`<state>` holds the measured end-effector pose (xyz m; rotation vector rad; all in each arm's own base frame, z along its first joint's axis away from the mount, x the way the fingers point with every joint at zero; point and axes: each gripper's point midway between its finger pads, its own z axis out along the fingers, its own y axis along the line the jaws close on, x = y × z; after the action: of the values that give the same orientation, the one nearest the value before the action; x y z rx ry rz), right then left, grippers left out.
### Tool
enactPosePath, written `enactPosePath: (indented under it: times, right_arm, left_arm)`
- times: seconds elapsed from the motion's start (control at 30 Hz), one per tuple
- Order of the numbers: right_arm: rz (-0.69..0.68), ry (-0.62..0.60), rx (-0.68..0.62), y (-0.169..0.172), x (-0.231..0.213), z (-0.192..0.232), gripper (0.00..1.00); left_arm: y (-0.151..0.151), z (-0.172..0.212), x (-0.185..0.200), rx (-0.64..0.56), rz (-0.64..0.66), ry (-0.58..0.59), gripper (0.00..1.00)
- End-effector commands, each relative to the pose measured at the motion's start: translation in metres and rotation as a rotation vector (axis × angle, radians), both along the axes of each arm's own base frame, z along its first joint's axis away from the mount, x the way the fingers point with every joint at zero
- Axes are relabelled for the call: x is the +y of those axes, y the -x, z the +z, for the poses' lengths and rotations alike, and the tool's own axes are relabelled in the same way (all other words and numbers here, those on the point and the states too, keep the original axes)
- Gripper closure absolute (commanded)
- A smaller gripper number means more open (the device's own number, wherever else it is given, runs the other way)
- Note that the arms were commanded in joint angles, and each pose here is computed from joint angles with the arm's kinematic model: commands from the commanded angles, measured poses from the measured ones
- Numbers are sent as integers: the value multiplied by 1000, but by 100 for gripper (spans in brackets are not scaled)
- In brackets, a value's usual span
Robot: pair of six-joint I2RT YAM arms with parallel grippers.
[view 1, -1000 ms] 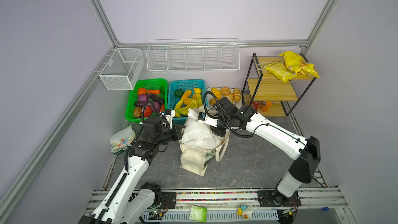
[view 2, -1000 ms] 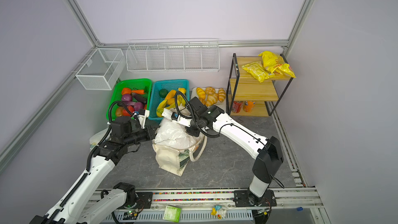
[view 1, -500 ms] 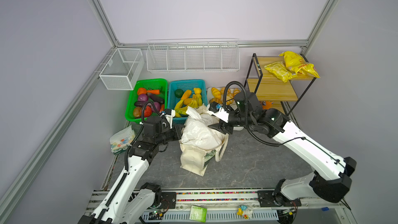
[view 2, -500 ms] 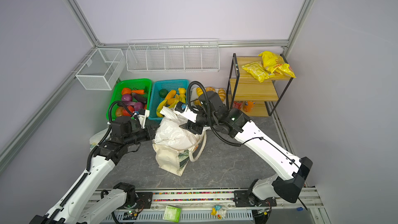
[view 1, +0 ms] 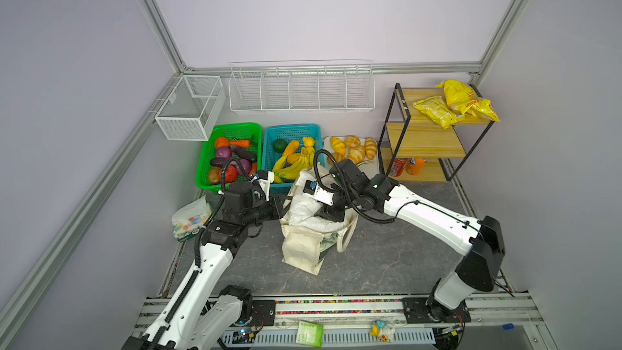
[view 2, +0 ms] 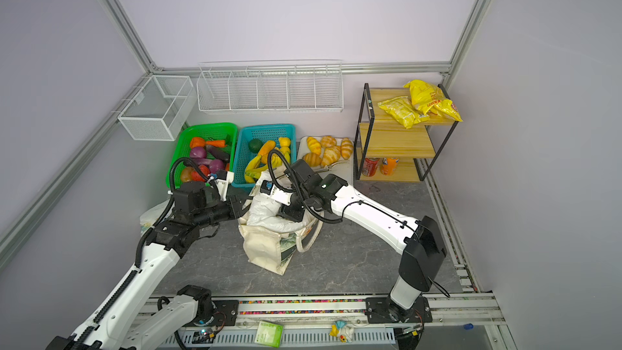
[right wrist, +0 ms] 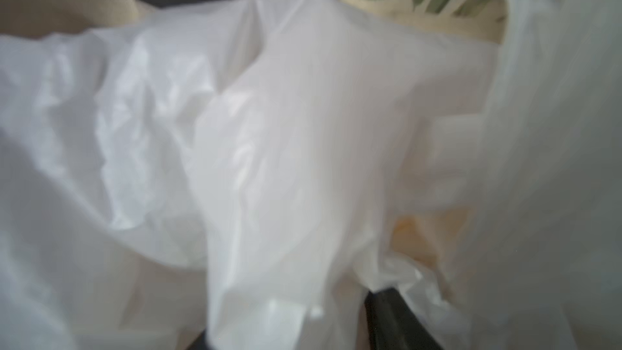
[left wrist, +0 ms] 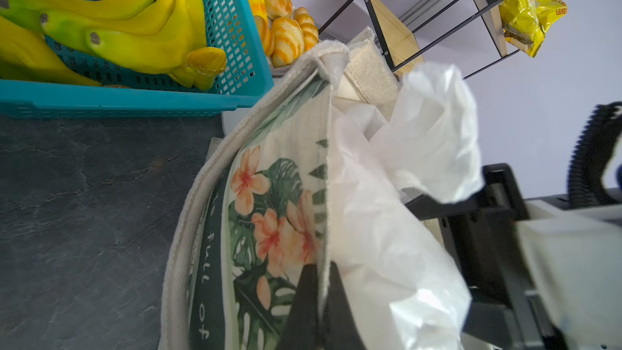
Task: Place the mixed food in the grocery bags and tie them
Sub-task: 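Swing the white bag over the tote with the right gripper while the left holds it, then lower the white bag into the canvas tote with the right gripper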
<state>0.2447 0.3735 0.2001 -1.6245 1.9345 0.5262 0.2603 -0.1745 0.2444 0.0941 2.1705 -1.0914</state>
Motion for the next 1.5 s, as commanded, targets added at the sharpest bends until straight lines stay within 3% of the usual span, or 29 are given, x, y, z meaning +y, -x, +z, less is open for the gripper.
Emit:
enactPosePath:
  times: [0.0, 0.23, 0.37, 0.6, 0.8, 0.93, 1.07, 1.3, 1.47]
  right_arm:
    - [-6, 158, 47, -1, -18, -48, 54]
    - [28, 182, 94, 1, -6, -68, 56]
    - [54, 79, 72, 8, 2, -31, 55]
    - [57, -166, 1, 24, -5, 52, 44]
    - [-98, -267, -63, -11, 1, 79, 42]
    - [-196, -269, -59, -36, 13, 71, 45]
    - [-238, -221, -19, -48, 20, 37, 51]
    - [-252, -89, 85, -41, 15, -41, 60]
    - [-245, -39, 115, -35, 11, -53, 59]
  left_arm:
    - [-3, 19, -1, -83, -12, 13, 100]
    - [-4, 16, -2, -80, -12, 15, 100]
    - [-5, 14, -1, -77, -4, 8, 100]
    - [-6, 12, 4, -82, 16, -16, 100]
    - [-7, 11, 3, -81, 13, -12, 100]
    - [-6, 14, 3, -91, 12, -6, 100]
    - [-6, 16, 2, -97, 10, -2, 100]
    - [-4, 14, 6, -95, 31, -16, 100]
    - [-6, 12, 9, -97, 50, -31, 100]
